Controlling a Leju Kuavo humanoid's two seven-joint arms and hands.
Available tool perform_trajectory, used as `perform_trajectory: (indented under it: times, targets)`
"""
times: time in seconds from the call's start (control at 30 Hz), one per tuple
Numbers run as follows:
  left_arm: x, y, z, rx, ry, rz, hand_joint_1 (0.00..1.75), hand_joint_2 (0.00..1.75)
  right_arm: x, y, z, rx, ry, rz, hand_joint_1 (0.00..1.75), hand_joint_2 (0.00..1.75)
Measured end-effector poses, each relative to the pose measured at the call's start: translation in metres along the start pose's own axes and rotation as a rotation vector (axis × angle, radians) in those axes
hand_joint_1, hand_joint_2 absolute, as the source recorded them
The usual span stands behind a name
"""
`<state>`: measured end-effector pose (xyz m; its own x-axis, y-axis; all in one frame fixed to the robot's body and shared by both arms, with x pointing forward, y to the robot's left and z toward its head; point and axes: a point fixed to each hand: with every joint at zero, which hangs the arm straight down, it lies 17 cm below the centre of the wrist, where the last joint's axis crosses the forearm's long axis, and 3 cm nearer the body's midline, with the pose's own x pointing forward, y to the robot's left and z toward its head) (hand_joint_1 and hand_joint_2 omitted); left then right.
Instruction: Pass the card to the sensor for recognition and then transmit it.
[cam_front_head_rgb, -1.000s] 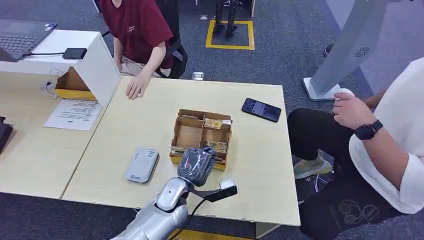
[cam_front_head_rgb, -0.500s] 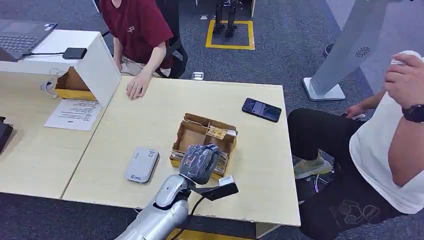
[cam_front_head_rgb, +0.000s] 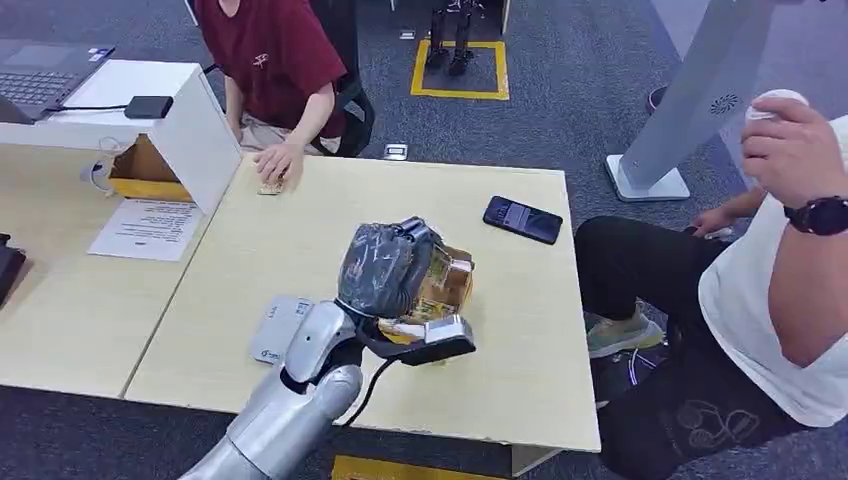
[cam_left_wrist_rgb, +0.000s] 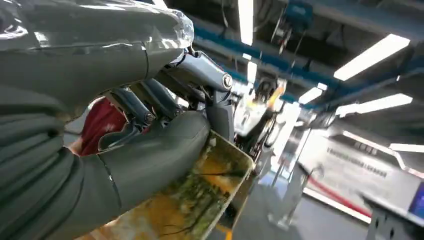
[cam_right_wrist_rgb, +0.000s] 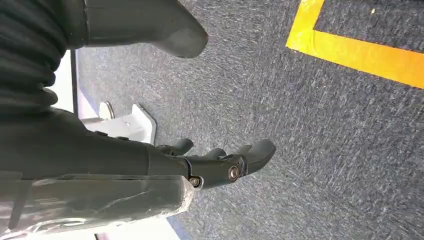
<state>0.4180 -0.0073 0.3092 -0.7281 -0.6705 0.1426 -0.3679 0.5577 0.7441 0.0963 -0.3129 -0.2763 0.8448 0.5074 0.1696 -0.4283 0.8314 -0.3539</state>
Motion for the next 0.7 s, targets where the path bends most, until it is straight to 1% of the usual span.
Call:
perform_trajectory:
  times: [0.1, 0.27, 0.4, 0.57, 0.7]
  targets:
    - [-0.004, 0.017, -0.008, 0.04, -0.01, -0.041, 1.75, 1.75, 0.0, 0.0, 0.0, 0.0, -0.001, 0.003, 0.0, 1.75]
    - [-0.014, 0.033, -0.025, 0.072, -0.015, -0.105, 1.75, 1.75, 0.0, 0.0, 0.0, 0.0, -0.002, 0.008, 0.0, 1.75]
    - [-0.03, 0.037, -0.037, 0.074, 0.006, -0.15, 1.75, 1.75, 0.001, 0.0, 0.0, 0.0, -0.005, 0.017, 0.0, 1.75]
    - [-0.077, 0.033, -0.046, 0.053, 0.087, -0.247, 1.75, 1.75, 0.003, -0.001, 0.0, 0.0, -0.011, 0.032, 0.0, 1.75]
    - [-0.144, 0.031, -0.048, 0.018, 0.203, -0.347, 1.75, 1.75, 0.007, -0.002, -0.001, 0.002, -0.021, 0.043, 0.0, 1.75]
